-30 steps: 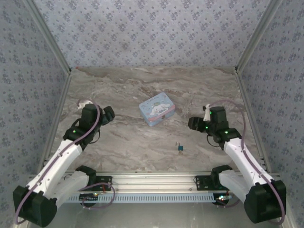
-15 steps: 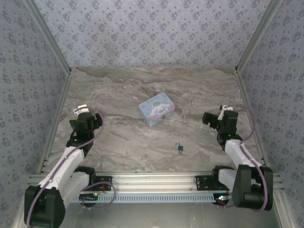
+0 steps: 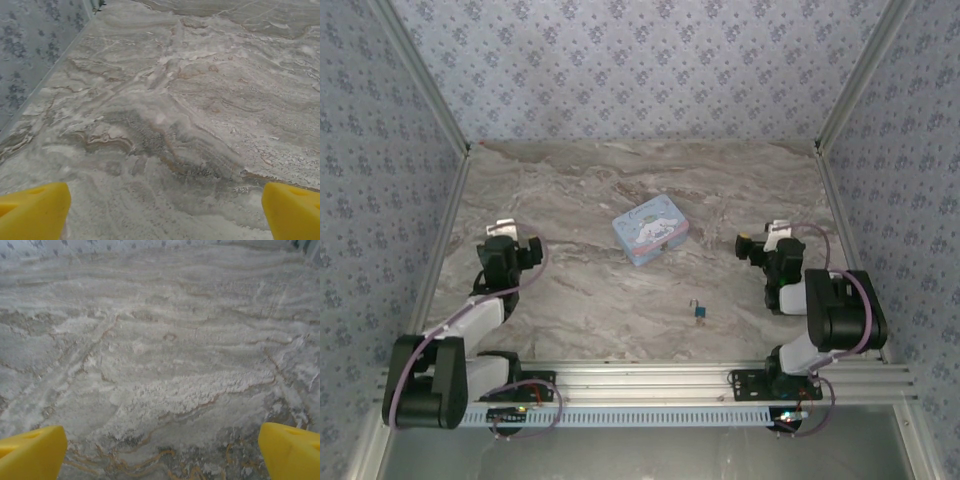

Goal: Unlock the padlock with the key

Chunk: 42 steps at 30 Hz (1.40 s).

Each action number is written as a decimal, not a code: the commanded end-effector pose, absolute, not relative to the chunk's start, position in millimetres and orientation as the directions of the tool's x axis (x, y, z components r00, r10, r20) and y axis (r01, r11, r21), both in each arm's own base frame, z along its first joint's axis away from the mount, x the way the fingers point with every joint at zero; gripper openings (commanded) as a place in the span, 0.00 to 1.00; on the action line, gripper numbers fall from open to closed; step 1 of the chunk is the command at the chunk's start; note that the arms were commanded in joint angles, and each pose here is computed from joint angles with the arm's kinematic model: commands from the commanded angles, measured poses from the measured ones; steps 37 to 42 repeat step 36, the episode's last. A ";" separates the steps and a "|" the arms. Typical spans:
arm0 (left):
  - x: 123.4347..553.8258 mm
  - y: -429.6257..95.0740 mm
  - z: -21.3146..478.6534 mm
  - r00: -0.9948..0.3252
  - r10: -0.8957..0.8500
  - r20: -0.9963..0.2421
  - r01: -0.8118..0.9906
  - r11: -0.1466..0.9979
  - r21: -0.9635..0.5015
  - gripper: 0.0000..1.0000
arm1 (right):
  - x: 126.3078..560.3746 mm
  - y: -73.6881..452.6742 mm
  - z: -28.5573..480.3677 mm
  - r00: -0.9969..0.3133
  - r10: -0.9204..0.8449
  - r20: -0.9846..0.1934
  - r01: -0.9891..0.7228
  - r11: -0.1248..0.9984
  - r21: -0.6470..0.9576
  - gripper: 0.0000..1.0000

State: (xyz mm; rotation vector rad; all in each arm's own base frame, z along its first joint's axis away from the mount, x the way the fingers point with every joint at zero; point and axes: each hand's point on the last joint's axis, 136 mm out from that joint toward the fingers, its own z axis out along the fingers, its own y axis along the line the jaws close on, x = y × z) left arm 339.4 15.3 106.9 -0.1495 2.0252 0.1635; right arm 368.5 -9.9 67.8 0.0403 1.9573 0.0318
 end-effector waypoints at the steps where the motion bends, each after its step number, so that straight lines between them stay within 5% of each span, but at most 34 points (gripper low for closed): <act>1: 354.6 5.3 118.9 -0.360 0.009 -0.933 -0.104 0.993 0.049 0.98 | 380.6 -11.5 88.1 -0.322 0.003 -0.947 0.002 1.000 0.003 1.00; 13: 381.7 -10.5 110.8 -0.327 0.084 -0.941 0.008 0.996 0.086 0.98 | 391.7 -16.1 85.3 -0.364 0.032 -0.931 0.045 0.999 0.016 1.00; 21: 398.9 11.4 89.0 -0.382 -0.028 -0.924 -0.038 0.999 -0.015 0.98 | 391.8 -13.7 85.4 -0.365 0.027 -0.931 0.041 0.999 0.013 1.00; 42: 398.1 14.6 88.4 -0.386 -0.043 -0.922 -0.042 0.999 -0.029 0.98 | 390.9 -10.7 83.2 -0.373 0.008 -0.928 0.034 0.999 -0.005 1.00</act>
